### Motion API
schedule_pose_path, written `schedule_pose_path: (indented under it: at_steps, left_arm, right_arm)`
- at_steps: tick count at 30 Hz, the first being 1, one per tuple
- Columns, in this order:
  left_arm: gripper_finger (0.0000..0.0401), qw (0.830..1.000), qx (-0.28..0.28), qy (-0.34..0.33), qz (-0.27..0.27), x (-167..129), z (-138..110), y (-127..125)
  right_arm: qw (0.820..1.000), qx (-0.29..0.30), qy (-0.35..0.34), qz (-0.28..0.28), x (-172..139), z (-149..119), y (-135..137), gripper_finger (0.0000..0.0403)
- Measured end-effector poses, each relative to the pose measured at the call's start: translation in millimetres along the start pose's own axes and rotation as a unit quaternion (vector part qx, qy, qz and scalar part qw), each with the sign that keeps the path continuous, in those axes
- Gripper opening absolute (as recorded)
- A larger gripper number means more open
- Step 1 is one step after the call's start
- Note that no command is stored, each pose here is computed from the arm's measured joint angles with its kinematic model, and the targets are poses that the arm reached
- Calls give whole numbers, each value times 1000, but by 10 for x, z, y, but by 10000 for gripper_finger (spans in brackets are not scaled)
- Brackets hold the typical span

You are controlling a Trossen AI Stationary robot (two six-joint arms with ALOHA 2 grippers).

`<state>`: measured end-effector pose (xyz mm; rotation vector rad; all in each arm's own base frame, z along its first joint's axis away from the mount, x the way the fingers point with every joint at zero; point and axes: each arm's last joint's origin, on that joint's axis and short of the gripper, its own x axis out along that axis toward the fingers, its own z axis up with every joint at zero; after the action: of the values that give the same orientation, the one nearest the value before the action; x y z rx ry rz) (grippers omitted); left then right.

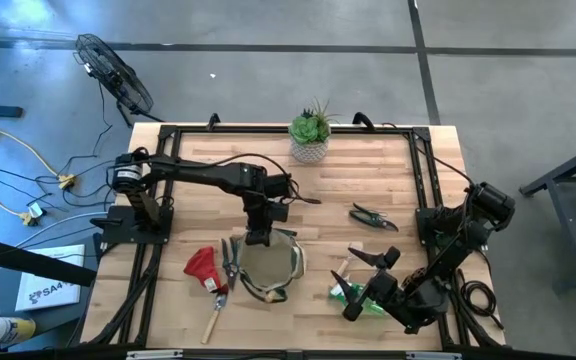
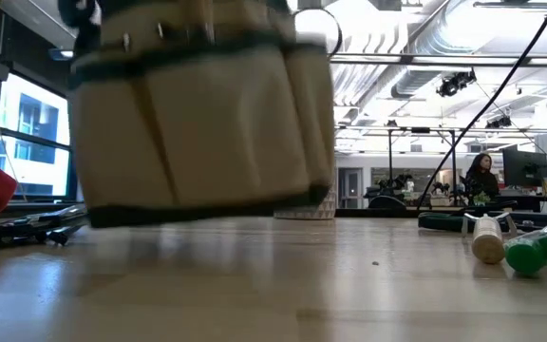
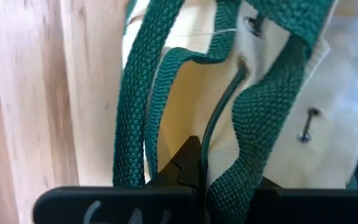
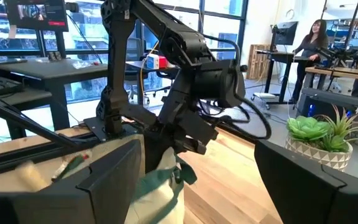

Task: Pick & Place Garden tools in Gardening bag
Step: Put the green spray bottle into the gardening bag

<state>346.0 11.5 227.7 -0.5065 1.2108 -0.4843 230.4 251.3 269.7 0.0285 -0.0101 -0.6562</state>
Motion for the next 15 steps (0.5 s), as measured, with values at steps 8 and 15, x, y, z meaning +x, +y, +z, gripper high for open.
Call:
schedule_pose_path:
  at_steps: [8,15]
  left_arm:
    - [0,1000,3,-2,6,13,12,13]
    - [0,1000,3,-1,7,13,9,14]
  right_arm:
    - [999,-15,1,34,-230,-19,20,306]
    - [994,27,6,108,-741,-25,-5,263]
